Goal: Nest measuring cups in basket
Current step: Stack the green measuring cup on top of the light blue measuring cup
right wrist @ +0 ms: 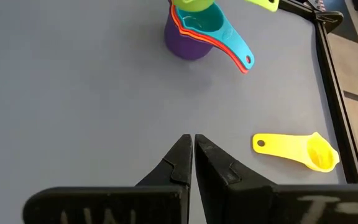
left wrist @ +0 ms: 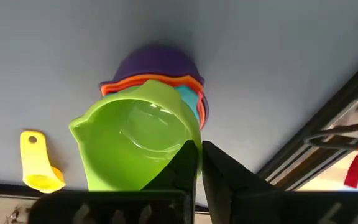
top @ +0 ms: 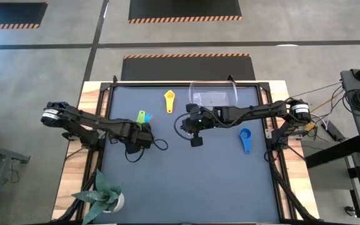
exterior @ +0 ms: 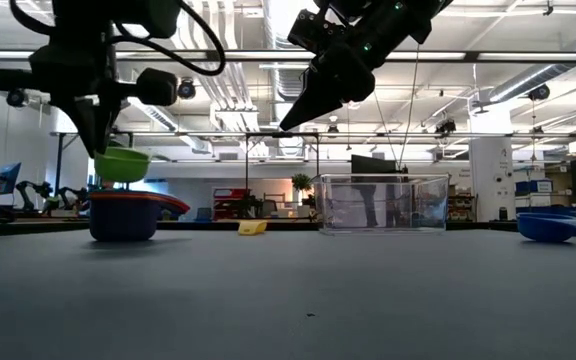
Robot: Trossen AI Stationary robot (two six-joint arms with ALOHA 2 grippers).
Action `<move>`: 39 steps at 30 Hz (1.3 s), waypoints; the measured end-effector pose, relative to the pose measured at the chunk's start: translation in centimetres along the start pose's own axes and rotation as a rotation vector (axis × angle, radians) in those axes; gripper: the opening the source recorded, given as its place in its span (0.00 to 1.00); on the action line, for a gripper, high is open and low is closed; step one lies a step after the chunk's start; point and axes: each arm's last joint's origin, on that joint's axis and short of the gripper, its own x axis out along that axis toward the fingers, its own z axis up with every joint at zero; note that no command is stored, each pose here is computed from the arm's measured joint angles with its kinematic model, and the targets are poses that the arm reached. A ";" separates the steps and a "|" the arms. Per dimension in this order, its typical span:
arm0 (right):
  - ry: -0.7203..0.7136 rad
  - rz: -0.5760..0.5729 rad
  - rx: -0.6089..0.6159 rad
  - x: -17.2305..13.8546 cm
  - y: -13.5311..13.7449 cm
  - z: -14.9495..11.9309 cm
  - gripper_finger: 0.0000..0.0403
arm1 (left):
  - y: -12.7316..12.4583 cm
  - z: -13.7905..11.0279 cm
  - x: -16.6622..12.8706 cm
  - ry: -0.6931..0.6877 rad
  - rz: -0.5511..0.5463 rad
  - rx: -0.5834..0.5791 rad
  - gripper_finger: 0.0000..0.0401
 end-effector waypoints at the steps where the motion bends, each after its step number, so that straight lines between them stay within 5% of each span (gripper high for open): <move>1: 0.000 0.000 0.000 0.0 0.0 0.0 0.02 | 0.1 -0.2 0.1 -0.001 -0.001 0.008 0.00; 39: 0.000 -0.001 -0.004 0.0 0.0 0.0 0.02 | 1.1 -2.0 1.1 -0.059 -0.036 -0.037 0.06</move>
